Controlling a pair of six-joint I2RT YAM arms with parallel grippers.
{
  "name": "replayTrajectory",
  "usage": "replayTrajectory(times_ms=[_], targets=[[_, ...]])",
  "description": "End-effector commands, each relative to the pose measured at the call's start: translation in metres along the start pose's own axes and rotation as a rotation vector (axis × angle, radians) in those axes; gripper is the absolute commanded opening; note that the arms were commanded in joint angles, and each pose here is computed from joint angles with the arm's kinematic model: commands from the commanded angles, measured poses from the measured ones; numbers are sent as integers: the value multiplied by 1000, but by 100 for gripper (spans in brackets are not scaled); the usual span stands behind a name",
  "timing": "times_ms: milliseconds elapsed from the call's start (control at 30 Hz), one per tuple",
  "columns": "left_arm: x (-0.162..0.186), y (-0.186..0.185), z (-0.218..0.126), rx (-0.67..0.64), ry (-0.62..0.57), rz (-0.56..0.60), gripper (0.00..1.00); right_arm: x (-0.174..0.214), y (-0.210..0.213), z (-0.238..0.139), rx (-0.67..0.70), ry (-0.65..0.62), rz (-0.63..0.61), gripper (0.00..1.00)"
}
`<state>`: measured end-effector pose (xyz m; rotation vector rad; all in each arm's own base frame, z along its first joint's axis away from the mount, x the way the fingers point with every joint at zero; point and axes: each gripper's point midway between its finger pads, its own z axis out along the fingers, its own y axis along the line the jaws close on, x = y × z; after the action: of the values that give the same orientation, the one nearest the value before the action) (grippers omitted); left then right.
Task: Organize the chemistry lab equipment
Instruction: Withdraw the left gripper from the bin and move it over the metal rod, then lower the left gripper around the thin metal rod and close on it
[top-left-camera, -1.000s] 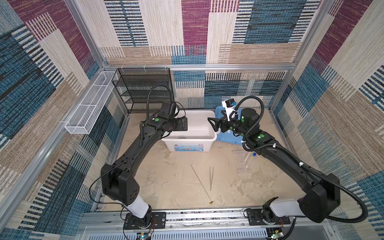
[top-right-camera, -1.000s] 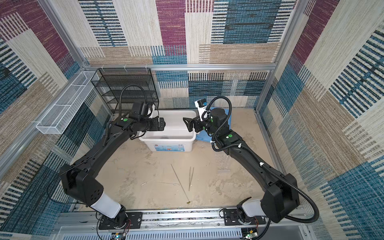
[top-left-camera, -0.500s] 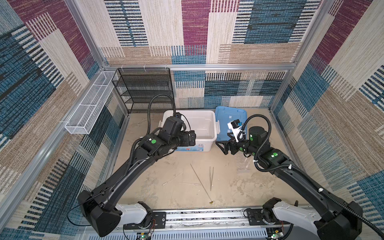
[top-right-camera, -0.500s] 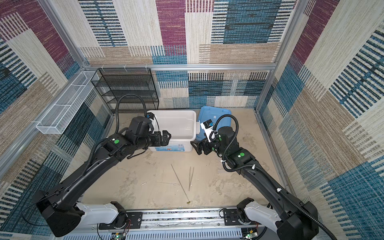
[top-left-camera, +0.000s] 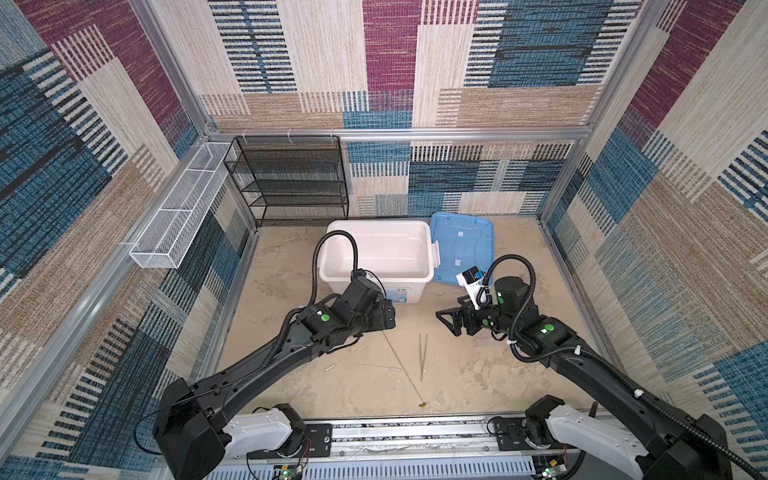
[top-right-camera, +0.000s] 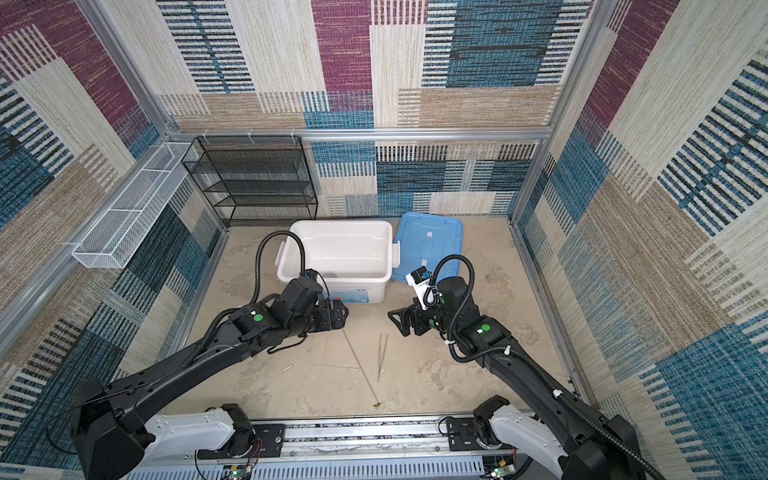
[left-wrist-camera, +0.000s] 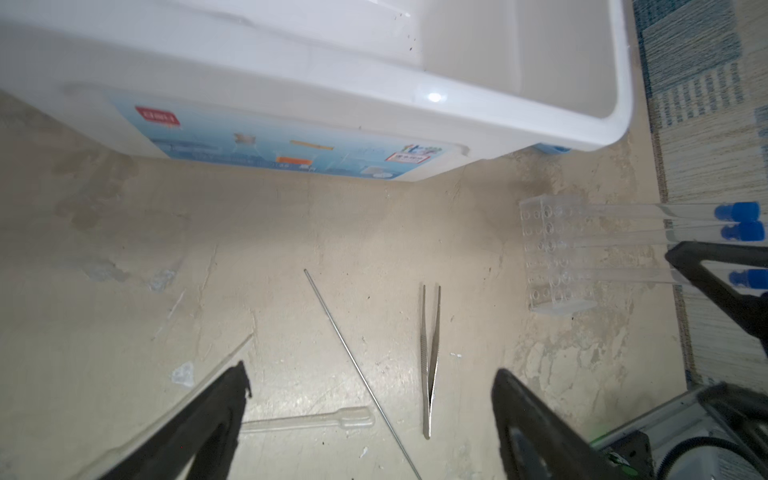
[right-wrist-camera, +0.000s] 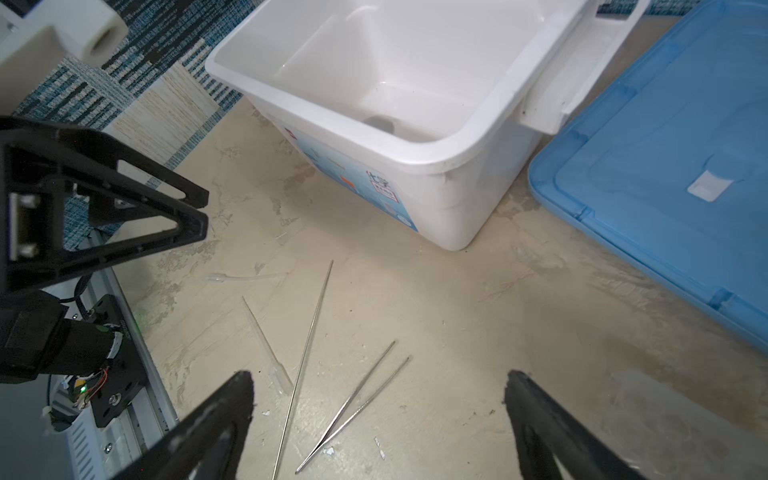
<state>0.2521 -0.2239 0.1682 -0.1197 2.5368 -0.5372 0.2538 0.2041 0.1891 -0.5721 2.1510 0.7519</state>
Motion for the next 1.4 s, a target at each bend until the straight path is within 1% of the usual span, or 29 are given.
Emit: replayTrajectory(times_ms=[0,67,100,133,167,267,333,433,533,667,800,867,1000,1167,1367], targets=[[21,12,11,-78,46,-196,84,-2,2,2,-19,-13,21,96],[32,17,20,-120,56,-257,77,-1,4,4,-32,-9,28,96],[38,20,25,-141,66,-321,71,0,4,5,-33,-6,33,96],[45,22,30,-160,78,-374,67,-1,3,6,-32,-7,35,96],[49,19,36,-161,90,-392,64,0,3,7,-30,-5,36,96],[56,4,49,-185,114,-372,60,3,-1,8,-14,-4,39,96],[66,-3,58,-213,160,-367,59,5,-3,9,-4,1,40,96],[80,-1,70,-272,225,-396,54,6,-3,8,-3,-1,46,96],[92,6,76,-343,266,-410,46,7,-1,7,-15,-12,54,95],[97,13,81,-396,273,-429,45,7,0,5,-21,-21,53,96],[100,15,86,-409,274,-454,35,12,4,9,-53,1,60,96],[100,16,87,-416,266,-457,34,14,6,11,-67,15,66,99],[104,16,93,-419,275,-474,34,14,8,13,-81,17,56,99],[112,20,98,-431,293,-493,28,18,6,17,-76,35,63,99],[121,18,107,-414,326,-506,28,21,5,20,-75,49,69,99]])
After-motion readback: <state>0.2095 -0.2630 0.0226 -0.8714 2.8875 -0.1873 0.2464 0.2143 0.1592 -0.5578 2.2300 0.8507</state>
